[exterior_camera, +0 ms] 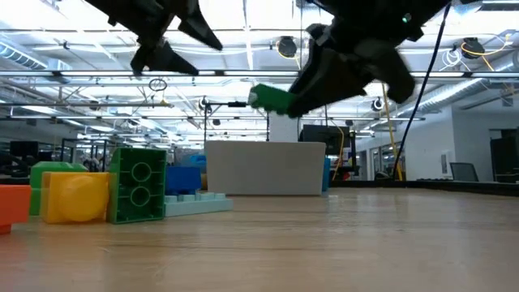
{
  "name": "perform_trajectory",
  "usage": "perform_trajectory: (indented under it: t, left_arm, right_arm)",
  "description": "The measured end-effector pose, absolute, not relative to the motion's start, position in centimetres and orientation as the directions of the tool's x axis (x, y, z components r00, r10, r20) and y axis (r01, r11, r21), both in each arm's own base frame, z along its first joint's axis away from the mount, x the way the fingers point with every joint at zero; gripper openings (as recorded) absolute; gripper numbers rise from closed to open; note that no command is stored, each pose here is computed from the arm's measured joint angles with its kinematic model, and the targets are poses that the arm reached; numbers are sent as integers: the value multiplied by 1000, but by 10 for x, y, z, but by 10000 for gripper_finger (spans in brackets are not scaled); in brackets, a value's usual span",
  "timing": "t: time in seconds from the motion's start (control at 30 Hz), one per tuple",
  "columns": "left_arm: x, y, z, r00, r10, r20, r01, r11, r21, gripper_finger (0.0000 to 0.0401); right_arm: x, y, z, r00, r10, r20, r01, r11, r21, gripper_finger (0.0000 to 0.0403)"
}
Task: Pick & Place Toys
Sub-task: Put the right dark green game piece into the black bin
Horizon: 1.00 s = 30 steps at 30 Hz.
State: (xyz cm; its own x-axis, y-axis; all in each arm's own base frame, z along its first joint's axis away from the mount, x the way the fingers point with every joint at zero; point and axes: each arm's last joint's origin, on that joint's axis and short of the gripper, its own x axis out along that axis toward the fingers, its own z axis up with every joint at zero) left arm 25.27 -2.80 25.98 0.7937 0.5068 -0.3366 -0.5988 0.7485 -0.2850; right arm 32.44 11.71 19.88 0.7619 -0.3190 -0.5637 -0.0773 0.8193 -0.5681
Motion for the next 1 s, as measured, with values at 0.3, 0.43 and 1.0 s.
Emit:
perform_trajectory:
  t: [0.3, 0.43, 1.0]
  left_arm:
    - [294, -23, 239, 892, 363, -271, -443, 825, -351, 367]
    - [311, -23, 230, 938, 272, -215, -336, 865, -372, 367]
    - [330, -16, 213, 963, 194, -186, -259, 850, -458, 367]
  right_arm:
    - [318, 107, 195, 691, -591, -417, 78, 634, -769, 66]
    - [315, 104, 192, 647, -676, -353, 128, 552, -824, 65]
    - [325, 107, 207, 678, -695, -238, 242, 517, -821, 65]
